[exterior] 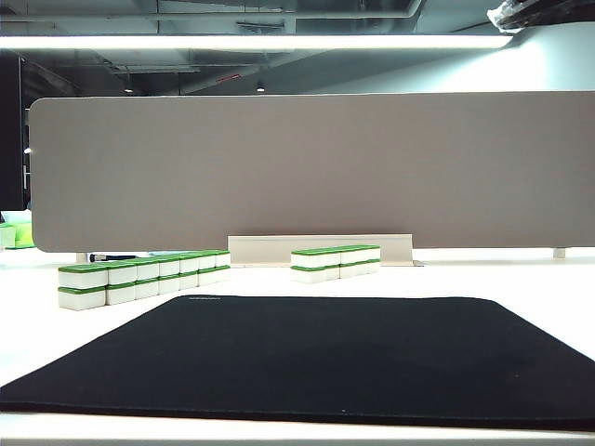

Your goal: Take a mahjong tile from the mahjong wall and then place it on the table close to you.

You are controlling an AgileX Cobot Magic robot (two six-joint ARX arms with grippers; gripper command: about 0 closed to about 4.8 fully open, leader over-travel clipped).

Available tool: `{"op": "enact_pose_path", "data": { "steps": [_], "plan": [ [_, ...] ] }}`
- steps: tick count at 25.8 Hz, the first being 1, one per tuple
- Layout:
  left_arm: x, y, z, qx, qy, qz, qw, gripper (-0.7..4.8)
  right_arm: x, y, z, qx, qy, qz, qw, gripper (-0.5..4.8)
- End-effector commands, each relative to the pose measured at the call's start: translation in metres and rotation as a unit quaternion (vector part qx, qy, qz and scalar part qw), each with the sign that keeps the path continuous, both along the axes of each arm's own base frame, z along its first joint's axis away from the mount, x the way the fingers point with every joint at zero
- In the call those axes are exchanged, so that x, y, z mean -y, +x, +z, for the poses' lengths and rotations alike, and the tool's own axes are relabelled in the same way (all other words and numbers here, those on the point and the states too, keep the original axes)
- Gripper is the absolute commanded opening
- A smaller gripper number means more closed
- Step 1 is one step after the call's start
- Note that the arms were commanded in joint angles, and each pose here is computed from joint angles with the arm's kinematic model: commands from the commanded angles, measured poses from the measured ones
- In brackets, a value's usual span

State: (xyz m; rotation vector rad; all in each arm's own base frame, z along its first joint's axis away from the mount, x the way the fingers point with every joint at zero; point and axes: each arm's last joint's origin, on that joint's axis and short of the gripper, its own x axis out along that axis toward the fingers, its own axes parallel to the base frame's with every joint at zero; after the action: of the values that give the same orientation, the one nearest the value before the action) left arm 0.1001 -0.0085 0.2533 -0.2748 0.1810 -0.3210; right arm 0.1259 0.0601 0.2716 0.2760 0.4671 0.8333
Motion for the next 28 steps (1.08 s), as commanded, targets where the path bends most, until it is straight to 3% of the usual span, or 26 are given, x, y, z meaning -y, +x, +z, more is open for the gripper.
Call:
{"op": "enact_pose_path", "data": {
  "steps": [1,4,10,19,21,24,28],
  "plan": [
    [0.001,0.016,0.018,-0.014,0.036,-0.024,0.999,0.11,0.000,0.000,0.003,0.009,0.001,-0.001,1.000,-0.01],
    [0.001,0.036,0.033,-0.064,0.044,-0.028,0.997,0.12,0.000,0.000,0.004,0.011,0.001,-0.004,1.000,-0.01],
    [0.000,0.071,0.052,-0.122,0.057,-0.036,0.990,0.23,0.000,0.001,0.004,0.014,-0.001,-0.011,1.000,-0.01],
    [-0.001,0.138,0.075,-0.208,0.098,-0.065,0.971,0.31,0.001,0.001,0.004,0.022,-0.009,-0.013,1.000,-0.01],
    [-0.001,0.152,0.076,-0.227,0.107,-0.072,0.965,0.64,0.001,0.001,0.004,0.022,-0.010,-0.016,1.000,-0.01],
    [-0.001,0.173,0.077,-0.257,0.107,-0.077,0.957,1.66,0.001,0.001,0.004,0.022,-0.010,-0.016,1.000,-0.01],
    [-0.001,0.207,0.077,-0.303,0.123,-0.094,0.940,1.84,0.001,0.001,0.003,0.022,-0.010,-0.016,1.000,-0.01]
  ]
}}
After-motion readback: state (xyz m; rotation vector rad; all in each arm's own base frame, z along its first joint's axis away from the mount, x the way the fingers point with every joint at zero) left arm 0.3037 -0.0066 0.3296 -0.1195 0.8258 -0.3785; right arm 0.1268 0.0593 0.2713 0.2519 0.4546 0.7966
